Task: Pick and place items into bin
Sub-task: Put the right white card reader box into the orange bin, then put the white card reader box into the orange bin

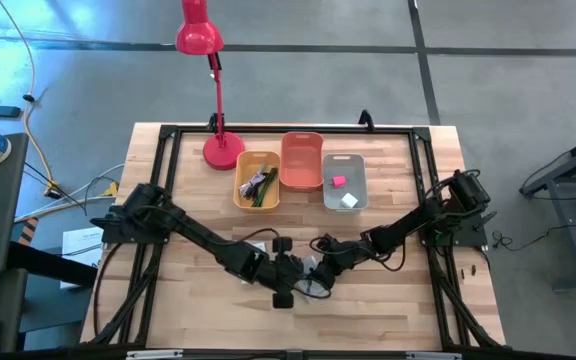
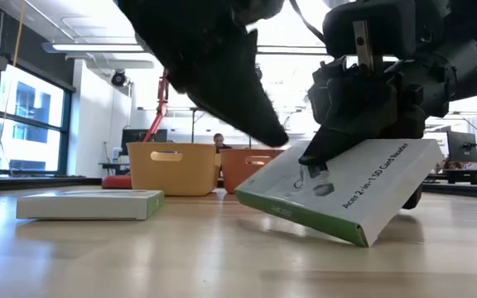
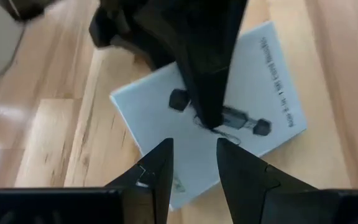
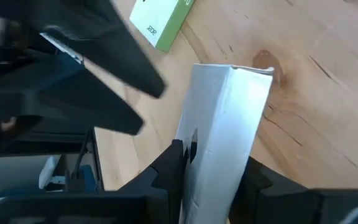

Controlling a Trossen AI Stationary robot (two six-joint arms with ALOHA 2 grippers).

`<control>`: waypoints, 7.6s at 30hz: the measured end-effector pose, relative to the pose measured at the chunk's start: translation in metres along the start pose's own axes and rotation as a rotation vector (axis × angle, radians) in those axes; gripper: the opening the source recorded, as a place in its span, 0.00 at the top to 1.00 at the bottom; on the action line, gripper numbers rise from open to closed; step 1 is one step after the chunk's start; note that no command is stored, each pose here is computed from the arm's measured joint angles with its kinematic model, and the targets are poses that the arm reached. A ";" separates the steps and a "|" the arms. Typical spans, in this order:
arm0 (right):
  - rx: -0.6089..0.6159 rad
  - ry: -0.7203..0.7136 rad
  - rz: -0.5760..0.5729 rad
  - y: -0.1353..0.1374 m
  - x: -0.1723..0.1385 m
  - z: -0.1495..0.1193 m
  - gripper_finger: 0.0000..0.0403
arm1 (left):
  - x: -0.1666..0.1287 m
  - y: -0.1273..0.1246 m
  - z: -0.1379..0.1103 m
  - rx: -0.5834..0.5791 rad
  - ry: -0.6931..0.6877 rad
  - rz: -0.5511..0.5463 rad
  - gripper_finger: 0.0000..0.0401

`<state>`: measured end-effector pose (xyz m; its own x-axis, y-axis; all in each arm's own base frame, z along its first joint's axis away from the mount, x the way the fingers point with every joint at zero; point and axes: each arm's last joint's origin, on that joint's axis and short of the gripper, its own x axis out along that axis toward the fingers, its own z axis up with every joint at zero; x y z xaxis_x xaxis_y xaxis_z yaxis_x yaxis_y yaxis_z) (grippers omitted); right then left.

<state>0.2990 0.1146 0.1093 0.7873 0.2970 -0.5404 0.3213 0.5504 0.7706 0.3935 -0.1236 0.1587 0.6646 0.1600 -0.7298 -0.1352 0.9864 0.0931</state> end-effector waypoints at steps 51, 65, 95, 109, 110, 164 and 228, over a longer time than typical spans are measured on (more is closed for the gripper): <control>0.027 -0.516 0.118 0.016 -0.120 0.138 0.87 | -0.119 0.064 -0.054 0.063 0.327 0.511 0.72; 0.129 -0.725 -0.033 -0.032 -0.164 0.194 0.87 | -0.148 0.048 -0.073 0.169 0.313 0.577 0.72; 0.213 -0.445 -0.371 -0.074 -0.131 0.283 0.85 | -0.213 0.092 -0.107 -0.246 -0.094 0.648 0.72; 0.257 -0.472 -0.384 -0.074 -0.132 0.283 0.82 | -0.214 0.092 -0.107 -0.233 -0.088 0.653 0.72; 0.257 -0.473 -0.387 -0.075 -0.132 0.283 0.82 | -0.214 0.092 -0.107 -0.233 -0.088 0.653 0.72; -0.235 -0.062 -0.125 0.083 -0.064 0.149 0.68 | -0.155 0.027 -0.161 0.009 0.123 0.062 0.72; 0.267 0.045 -0.117 0.019 0.076 0.092 0.42 | -0.066 0.034 -0.142 -0.152 0.046 0.037 0.72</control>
<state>0.4127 0.0757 0.1138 0.7144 0.2818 -0.6405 0.5403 0.3594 0.7608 0.2405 -0.1061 0.1138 0.6233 0.1907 -0.7584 -0.2706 0.9625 0.0197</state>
